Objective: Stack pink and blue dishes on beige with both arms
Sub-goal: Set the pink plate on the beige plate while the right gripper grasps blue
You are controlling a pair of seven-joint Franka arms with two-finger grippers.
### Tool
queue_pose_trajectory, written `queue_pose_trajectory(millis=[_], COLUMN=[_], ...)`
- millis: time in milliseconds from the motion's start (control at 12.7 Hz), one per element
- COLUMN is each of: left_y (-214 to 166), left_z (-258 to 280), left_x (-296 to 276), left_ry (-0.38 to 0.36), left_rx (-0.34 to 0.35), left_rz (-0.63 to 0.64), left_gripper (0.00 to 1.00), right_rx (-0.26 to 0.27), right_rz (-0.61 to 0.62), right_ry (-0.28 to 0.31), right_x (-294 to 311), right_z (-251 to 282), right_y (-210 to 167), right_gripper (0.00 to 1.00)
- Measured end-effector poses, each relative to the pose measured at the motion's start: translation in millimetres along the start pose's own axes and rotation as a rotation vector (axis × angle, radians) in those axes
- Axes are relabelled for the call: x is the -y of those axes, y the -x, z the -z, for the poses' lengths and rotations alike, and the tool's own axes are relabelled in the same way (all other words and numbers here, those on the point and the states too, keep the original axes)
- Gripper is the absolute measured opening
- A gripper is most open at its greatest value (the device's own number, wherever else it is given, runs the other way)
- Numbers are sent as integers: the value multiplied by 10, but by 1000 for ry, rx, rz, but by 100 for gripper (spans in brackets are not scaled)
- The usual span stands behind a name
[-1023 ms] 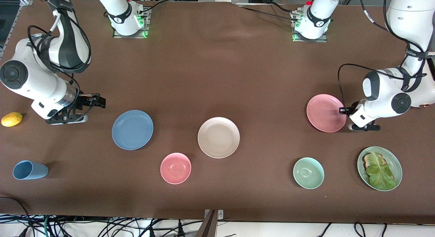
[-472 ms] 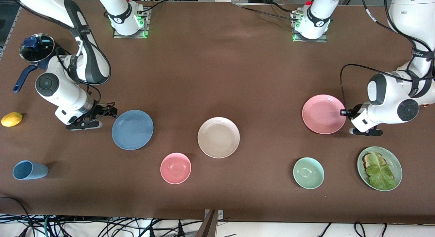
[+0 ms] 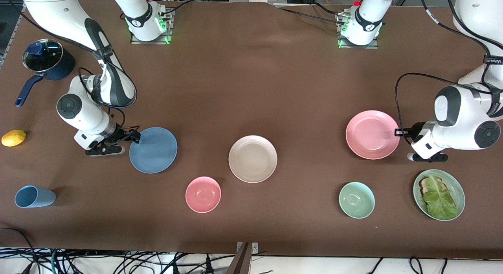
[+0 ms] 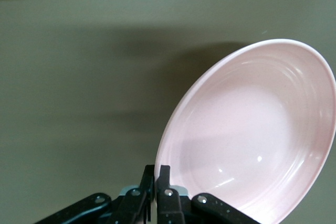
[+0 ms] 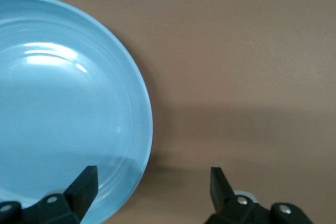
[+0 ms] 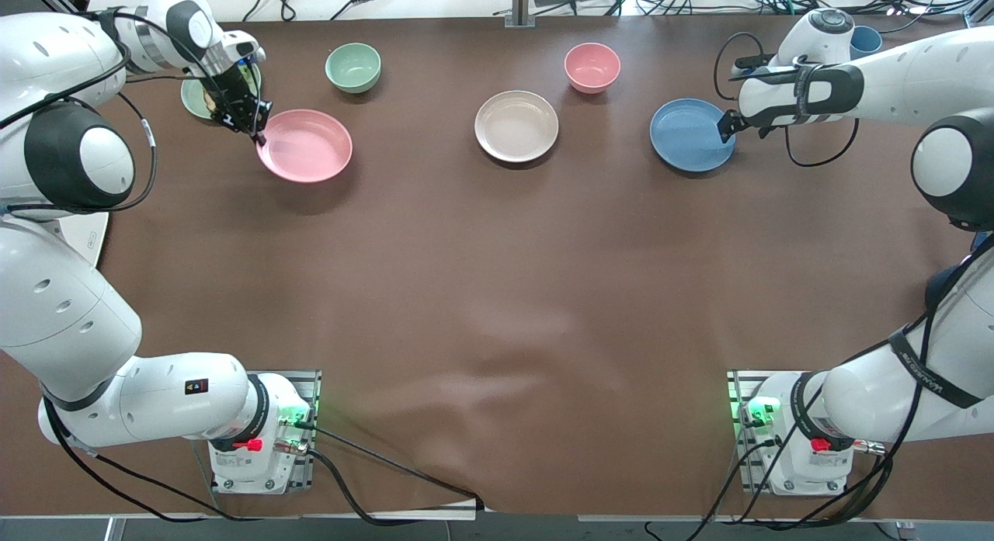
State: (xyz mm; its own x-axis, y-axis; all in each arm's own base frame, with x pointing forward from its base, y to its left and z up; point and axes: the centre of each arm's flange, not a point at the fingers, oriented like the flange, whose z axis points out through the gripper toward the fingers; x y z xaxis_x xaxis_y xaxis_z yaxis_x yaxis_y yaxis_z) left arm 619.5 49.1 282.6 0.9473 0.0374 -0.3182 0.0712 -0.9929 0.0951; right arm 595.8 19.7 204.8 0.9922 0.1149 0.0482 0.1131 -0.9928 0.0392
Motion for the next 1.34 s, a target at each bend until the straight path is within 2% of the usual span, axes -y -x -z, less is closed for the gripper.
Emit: queue_pose_trajectory(millis=[236,315,393,472,551,630,708,787,944,1102,1180,1259,1338], left_y=[-20,-8,14,36,62,87,105,111,60,-6,-12,-2,19], left_z=[93,92,103,127,144,123,60,-29,-205,-344,-410,-464,-513], left_x=[-539,-772,-1067,-1377,-1719,-2067,-2410,-2721,-3168,-3474,-3617,-3755,-3877], left_ry=[27,40,47,47,47,47,43,40,48,80,97,114,128], left_rx=[-8,-5,-6,-11,-17,-19,-17,-16,-28,-74,-99,-123,-141], left_rz=[59,83,101,110,124,146,159,166,189,217,231,241,252], left_gripper=[6,6,6,6,6,6,6,6,6,6,6,6,6], right_rx=[0,-1,-6,-12,-17,-19,-20,-20,-21,-21,-21,-21,-21], right_rz=[-5,-9,-11,-11,-12,-12,-11,-11,-10,-10,-11,-10,-8], right_ry=[-2,-3,-4,-4,-4,-4,-4,-5,-7,-7,-8,-9,-11], right_x=[4,2,1,0,1,1,2,5,18,22,26,35,52], right_z=[-209,-217,-202,-178,-160,-152,-150,-149,-146,-146,-145,-145,-145], right_y=[23,20,3,-23,-43,-52,-55,-56,-60,-61,-61,-62,-64], right_gripper=[92,87,86,78,78,70,56,49,47,42,36,36,27])
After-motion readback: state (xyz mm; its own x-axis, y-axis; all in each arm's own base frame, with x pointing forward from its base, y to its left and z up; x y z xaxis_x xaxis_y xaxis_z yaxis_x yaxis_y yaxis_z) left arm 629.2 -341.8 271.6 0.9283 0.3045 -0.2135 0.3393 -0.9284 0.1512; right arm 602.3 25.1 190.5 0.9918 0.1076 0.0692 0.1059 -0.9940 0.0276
